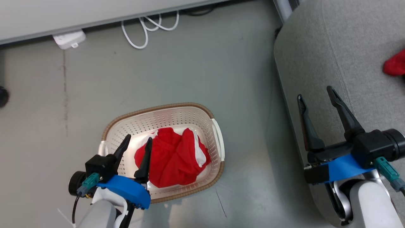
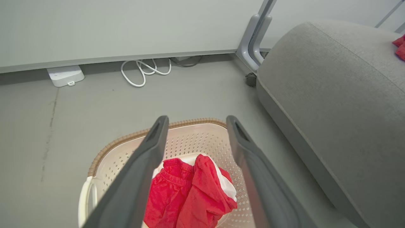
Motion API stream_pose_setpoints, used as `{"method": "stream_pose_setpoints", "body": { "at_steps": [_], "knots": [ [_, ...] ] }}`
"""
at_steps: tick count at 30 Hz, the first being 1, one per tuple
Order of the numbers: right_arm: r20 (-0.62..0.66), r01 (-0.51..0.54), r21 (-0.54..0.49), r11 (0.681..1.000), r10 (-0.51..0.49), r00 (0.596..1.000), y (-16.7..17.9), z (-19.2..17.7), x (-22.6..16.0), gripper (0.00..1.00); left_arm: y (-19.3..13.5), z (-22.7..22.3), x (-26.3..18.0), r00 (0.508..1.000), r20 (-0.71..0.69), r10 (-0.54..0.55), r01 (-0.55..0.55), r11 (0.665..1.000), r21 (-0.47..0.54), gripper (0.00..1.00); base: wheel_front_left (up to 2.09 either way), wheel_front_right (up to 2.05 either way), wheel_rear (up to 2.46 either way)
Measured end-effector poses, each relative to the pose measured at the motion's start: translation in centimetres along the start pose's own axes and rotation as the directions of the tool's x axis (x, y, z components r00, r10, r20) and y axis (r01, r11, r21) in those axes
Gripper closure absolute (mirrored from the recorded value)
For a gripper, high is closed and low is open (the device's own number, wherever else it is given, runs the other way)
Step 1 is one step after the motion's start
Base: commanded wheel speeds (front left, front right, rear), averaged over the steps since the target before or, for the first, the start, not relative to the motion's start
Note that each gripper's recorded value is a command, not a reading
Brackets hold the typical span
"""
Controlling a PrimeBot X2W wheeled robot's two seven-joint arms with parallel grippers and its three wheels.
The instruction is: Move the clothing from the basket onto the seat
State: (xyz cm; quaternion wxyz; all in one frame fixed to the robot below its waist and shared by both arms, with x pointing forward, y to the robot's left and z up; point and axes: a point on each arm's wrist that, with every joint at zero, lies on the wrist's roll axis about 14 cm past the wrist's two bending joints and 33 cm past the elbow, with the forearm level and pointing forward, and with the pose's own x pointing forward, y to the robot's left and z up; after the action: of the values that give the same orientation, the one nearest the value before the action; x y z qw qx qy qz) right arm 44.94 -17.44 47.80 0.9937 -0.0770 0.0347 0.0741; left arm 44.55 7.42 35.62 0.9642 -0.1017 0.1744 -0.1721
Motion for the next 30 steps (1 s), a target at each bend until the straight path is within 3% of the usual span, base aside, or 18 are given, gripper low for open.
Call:
{"method": "stream_pose_setpoints", "body": {
  "at_steps": [6,13,21,30],
  "knots": [
    [-0.05,0.018,0.0,1.0,-0.018,0.999,-0.7,-2.8,1.2,0.0,-2.0,-5.5,3.9,0.982,-0.157,-0.107,0.107,0.994,-0.004,0.0,0.0,0.0,0.0],
    [-0.103,0.036,0.012,0.999,-0.034,0.994,-1.1,-6.1,2.0,0.0,-3.2,-12.9,6.6,0.912,-0.367,-0.185,0.188,0.982,-0.027,0.0,0.0,0.0,0.0],
    [-0.182,0.057,0.024,0.998,-0.051,0.982,-1.6,-10.2,1.7,0.0,-4.1,-19.3,8.5,0.83,-0.514,-0.218,0.207,0.975,-0.079,0.0,0.0,0.0,0.0],
    [-0.246,0.059,0.037,0.998,-0.048,0.968,-1.6,-13.6,1.6,0.0,-2.5,-23.6,11.1,0.791,-0.594,-0.145,0.132,0.989,-0.065,0.0,0.0,0.0,0.0]
  ]
}}
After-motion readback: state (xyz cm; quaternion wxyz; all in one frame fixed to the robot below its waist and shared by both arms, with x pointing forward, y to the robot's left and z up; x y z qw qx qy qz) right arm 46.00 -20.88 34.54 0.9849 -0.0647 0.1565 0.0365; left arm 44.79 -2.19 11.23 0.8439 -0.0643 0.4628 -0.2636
